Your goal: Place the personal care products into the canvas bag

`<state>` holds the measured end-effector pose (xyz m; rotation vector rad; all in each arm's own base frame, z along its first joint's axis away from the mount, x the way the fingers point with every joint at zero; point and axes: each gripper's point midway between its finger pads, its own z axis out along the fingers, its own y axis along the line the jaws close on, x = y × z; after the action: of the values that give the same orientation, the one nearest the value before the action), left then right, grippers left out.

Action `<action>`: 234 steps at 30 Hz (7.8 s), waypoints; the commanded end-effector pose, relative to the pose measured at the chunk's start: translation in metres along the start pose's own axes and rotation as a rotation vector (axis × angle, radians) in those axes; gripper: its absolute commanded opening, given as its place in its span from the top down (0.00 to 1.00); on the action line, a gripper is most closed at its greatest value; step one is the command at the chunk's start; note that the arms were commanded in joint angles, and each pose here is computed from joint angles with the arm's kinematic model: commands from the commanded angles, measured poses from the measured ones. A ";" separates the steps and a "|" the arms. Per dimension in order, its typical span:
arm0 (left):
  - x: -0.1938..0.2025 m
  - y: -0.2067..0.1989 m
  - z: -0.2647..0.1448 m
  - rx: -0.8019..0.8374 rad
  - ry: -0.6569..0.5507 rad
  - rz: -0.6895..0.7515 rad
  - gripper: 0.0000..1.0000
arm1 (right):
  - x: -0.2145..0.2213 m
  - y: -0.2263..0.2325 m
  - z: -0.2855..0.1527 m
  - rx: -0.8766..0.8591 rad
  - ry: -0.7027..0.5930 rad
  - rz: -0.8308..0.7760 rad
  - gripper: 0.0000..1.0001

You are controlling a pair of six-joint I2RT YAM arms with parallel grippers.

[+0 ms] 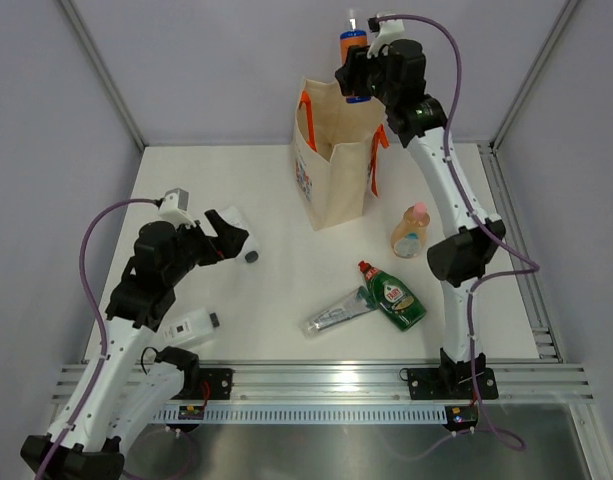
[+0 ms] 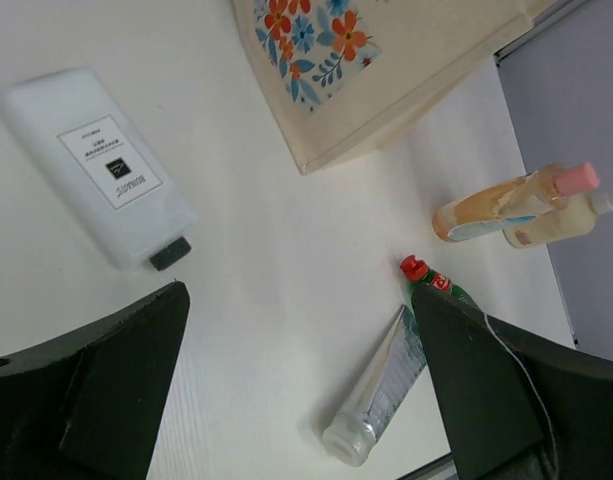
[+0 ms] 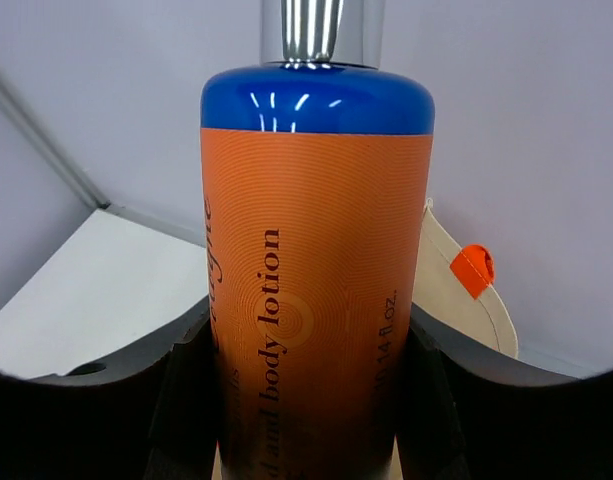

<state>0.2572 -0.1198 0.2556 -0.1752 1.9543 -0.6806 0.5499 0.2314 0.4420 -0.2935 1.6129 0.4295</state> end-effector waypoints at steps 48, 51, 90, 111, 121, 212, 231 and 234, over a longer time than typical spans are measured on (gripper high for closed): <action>0.067 0.162 0.152 -0.878 0.473 -0.103 0.01 | 0.168 0.076 -0.262 -0.647 0.328 -0.208 0.01; 0.075 0.167 0.148 -0.903 0.501 -0.105 0.01 | 0.190 0.081 -0.275 -0.675 0.333 -0.170 0.01; 0.081 -0.130 0.057 0.676 0.217 0.203 1.00 | 0.212 0.139 -0.193 -0.240 0.637 0.541 0.01; 0.059 -0.150 0.056 0.693 0.117 0.177 0.97 | 0.221 0.194 -0.175 -0.353 0.720 0.689 0.42; 0.050 -0.153 0.056 0.692 0.077 0.207 0.01 | 0.171 0.212 -0.191 -0.617 0.629 0.550 1.00; 0.148 0.179 -0.040 -1.232 -0.042 -1.019 0.01 | 0.193 0.117 -0.299 -0.992 0.429 0.006 0.01; 0.127 0.227 -0.028 -1.504 0.078 -1.031 0.01 | 0.211 0.113 -0.299 -1.021 0.473 0.047 0.01; 0.097 0.228 -0.015 -1.415 0.108 -0.870 0.01 | 0.212 0.112 -0.300 -1.021 0.474 0.054 0.01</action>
<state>0.2076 0.0238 0.0577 -2.1186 2.0010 0.3702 0.2169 0.2129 0.2541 -1.1742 1.7751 1.2580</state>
